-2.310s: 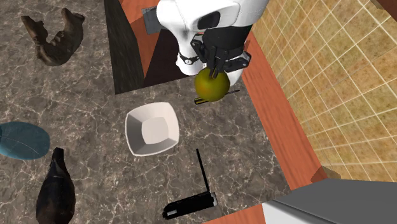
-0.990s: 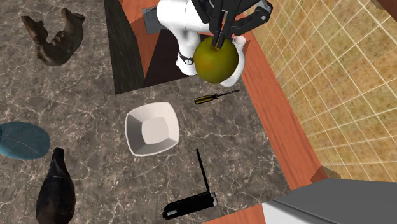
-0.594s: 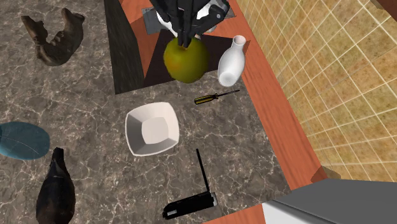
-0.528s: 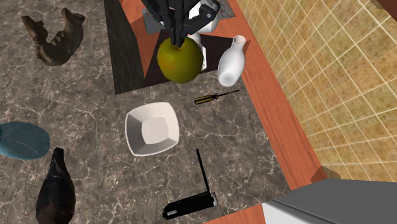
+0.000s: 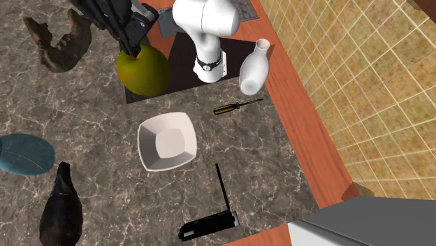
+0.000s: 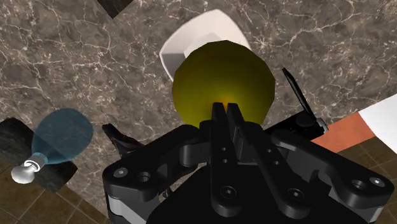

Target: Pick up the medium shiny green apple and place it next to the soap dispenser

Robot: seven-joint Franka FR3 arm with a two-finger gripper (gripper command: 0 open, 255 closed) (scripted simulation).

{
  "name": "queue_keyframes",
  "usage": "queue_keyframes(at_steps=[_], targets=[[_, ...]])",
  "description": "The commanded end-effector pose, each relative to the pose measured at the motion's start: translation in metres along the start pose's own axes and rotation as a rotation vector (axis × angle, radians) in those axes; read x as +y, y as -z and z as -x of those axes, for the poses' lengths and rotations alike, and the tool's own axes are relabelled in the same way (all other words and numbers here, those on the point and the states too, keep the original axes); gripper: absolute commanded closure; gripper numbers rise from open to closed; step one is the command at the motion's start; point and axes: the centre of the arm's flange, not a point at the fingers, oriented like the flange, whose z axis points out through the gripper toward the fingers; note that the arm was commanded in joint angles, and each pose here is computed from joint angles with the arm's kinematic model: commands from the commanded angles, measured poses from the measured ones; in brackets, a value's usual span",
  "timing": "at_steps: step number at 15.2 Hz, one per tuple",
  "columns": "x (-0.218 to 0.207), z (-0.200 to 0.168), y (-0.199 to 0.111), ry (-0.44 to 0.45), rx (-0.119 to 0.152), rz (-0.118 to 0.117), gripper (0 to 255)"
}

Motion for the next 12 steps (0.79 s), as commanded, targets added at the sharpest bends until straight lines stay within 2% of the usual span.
queue_keyframes(at_steps=[1, 12], targets=[[0.023, -0.008, -0.001, 0.002, 0.0, 0.0, 255], [0.153, -0.072, -0.014, 0.002, 0.0, 0.0, 255]])
